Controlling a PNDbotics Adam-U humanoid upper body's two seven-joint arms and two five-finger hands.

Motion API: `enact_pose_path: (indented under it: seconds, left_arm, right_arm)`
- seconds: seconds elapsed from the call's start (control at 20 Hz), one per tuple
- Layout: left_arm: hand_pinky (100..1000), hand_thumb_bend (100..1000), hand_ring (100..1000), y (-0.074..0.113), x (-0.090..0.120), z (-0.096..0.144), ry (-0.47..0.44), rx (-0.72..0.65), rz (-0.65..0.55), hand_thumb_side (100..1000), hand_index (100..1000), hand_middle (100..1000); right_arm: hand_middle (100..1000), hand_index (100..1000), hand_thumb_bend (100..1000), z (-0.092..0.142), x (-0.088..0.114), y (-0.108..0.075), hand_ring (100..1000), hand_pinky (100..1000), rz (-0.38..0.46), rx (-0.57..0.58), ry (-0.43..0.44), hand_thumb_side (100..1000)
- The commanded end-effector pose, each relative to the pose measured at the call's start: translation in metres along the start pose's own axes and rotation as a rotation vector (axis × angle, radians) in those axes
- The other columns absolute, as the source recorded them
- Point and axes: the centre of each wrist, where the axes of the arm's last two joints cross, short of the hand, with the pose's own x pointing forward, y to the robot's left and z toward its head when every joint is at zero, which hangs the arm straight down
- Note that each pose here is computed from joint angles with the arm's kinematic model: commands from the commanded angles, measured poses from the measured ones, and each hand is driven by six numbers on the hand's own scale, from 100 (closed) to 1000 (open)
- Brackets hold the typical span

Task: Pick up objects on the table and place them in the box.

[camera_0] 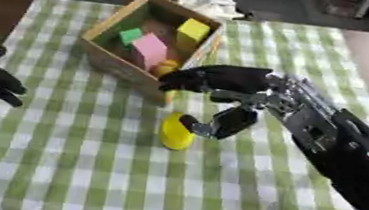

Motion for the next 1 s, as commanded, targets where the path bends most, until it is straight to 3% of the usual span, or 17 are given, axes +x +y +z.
enact_pose_path:
  seconds: [0.05, 0.55, 1.0]
  left_arm:
    - [540, 100, 605, 0.006, 0.006, 0.0, -0.013, 0.004, -0.027, 682, 879, 543]
    - [540, 100, 604, 0.005, 0.005, 0.0, -0.012, 0.005, -0.023, 683, 880, 543]
    - [541, 100, 604, 0.005, 0.005, 0.0, -0.011, 0.005, -0.022, 685, 880, 543]
  right_arm:
    - [1000, 1000, 100, 0.001, -0.004, -0.002, 963, 964, -0.001, 0.021, 0.013, 800]
    - [1000, 1000, 100, -0.008, -0.026, 0.027, 955, 956, -0.07, 0.086, 0.078, 865]
    - [1000, 1000, 100, -0.019, -0.025, 0.041, 953, 954, -0.059, 0.145, 0.039, 897]
